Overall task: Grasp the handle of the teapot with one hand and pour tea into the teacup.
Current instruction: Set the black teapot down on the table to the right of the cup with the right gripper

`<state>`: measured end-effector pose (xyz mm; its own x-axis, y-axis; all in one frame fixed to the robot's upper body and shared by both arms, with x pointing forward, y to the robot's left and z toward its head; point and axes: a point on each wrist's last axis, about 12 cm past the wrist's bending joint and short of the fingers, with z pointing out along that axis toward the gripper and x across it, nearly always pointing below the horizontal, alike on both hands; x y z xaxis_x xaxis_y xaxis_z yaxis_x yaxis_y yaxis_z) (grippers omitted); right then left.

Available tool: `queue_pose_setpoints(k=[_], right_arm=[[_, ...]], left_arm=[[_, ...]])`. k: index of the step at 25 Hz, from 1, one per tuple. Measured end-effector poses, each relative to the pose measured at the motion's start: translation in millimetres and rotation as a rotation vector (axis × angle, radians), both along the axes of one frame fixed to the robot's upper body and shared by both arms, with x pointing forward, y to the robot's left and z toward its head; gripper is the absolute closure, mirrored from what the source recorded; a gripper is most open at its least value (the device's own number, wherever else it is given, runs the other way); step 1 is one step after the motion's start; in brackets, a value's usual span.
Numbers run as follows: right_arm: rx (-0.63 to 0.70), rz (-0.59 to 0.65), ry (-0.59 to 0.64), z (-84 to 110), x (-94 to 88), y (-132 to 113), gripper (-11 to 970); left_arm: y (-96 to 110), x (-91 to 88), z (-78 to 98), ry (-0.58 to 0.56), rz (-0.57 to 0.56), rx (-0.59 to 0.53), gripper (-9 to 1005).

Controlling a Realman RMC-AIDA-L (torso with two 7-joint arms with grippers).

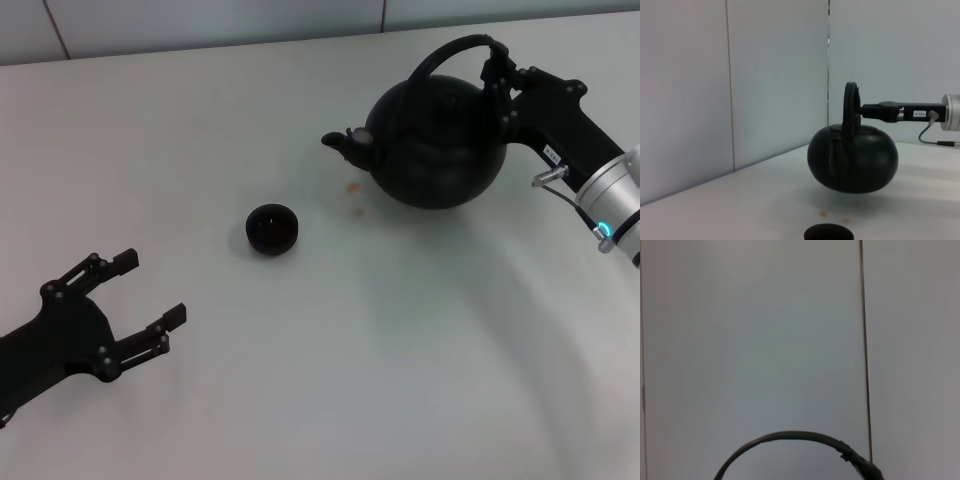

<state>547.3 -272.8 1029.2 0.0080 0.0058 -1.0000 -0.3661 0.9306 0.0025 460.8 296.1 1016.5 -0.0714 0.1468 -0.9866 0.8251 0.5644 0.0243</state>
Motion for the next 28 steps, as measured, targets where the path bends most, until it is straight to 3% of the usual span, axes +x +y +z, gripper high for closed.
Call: queue_pose_setpoints(k=[28], right_arm=[[-0.007, -0.011, 0.042, -4.9, 0.8, -0.4, 877]], left_arm=[[-1.2, 0.3, -0.1, 0.002, 0.0, -0.005, 137]])
